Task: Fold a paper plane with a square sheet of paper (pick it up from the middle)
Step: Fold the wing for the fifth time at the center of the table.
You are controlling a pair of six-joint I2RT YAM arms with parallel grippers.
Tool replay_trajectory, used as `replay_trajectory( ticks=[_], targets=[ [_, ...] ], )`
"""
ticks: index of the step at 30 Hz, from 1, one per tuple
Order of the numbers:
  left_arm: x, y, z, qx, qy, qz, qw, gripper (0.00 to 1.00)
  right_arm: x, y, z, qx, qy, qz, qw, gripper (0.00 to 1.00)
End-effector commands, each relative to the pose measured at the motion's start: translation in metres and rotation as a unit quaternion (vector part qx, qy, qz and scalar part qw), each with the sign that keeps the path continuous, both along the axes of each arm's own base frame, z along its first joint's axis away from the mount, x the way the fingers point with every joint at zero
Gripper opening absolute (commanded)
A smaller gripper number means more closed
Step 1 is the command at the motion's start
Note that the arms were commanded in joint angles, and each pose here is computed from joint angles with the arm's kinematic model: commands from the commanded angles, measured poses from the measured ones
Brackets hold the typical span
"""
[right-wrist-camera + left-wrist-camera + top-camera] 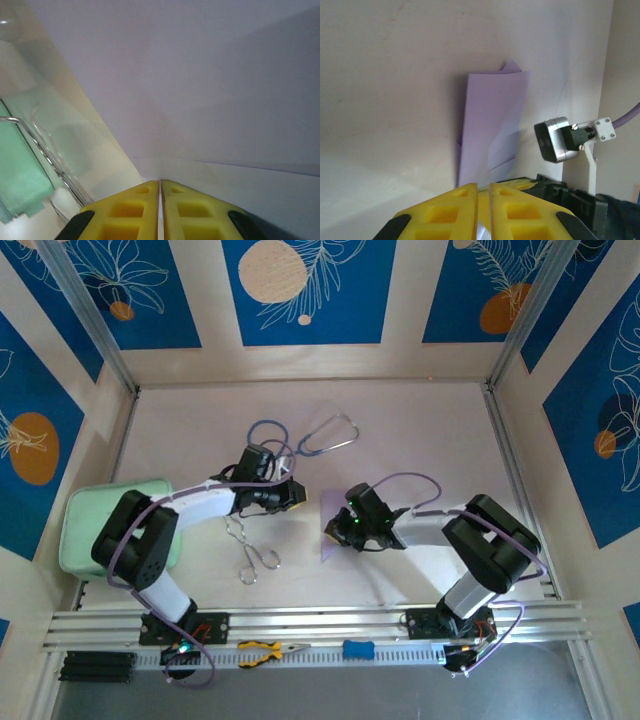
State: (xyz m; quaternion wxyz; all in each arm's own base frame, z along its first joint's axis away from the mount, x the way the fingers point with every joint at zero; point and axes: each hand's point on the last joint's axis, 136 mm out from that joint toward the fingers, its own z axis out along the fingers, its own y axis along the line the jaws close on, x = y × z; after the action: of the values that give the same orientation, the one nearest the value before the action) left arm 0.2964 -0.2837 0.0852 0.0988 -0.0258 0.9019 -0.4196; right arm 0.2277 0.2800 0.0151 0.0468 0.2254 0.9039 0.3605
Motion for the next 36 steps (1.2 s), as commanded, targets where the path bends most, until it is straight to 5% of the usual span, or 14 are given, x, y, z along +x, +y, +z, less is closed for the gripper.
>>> replay_trajectory(
  ticks=[1, 13, 22, 36],
  targets=[
    [0.003, -0.015, 0.008, -0.017, -0.002, -0.014, 1.0, 0.15, 0.001, -0.001, -0.011, -0.002, 0.018, -0.081, 0.997, 0.15],
    [-0.002, -0.044, 0.001, -0.024, 0.012, -0.054, 0.998, 0.15, 0.008, -0.039, 0.038, 0.0, -0.073, -0.019, 0.997, 0.21],
    [-0.008, -0.073, -0.005, -0.029, 0.022, -0.088, 0.995, 0.14, 0.002, -0.088, 0.032, 0.005, -0.064, -0.026, 0.998, 0.21],
    [-0.01, -0.064, -0.067, 0.028, 0.067, -0.075, 0.994, 0.09, 0.006, -0.092, 0.033, 0.023, -0.06, 0.022, 0.998, 0.34]
  ],
)
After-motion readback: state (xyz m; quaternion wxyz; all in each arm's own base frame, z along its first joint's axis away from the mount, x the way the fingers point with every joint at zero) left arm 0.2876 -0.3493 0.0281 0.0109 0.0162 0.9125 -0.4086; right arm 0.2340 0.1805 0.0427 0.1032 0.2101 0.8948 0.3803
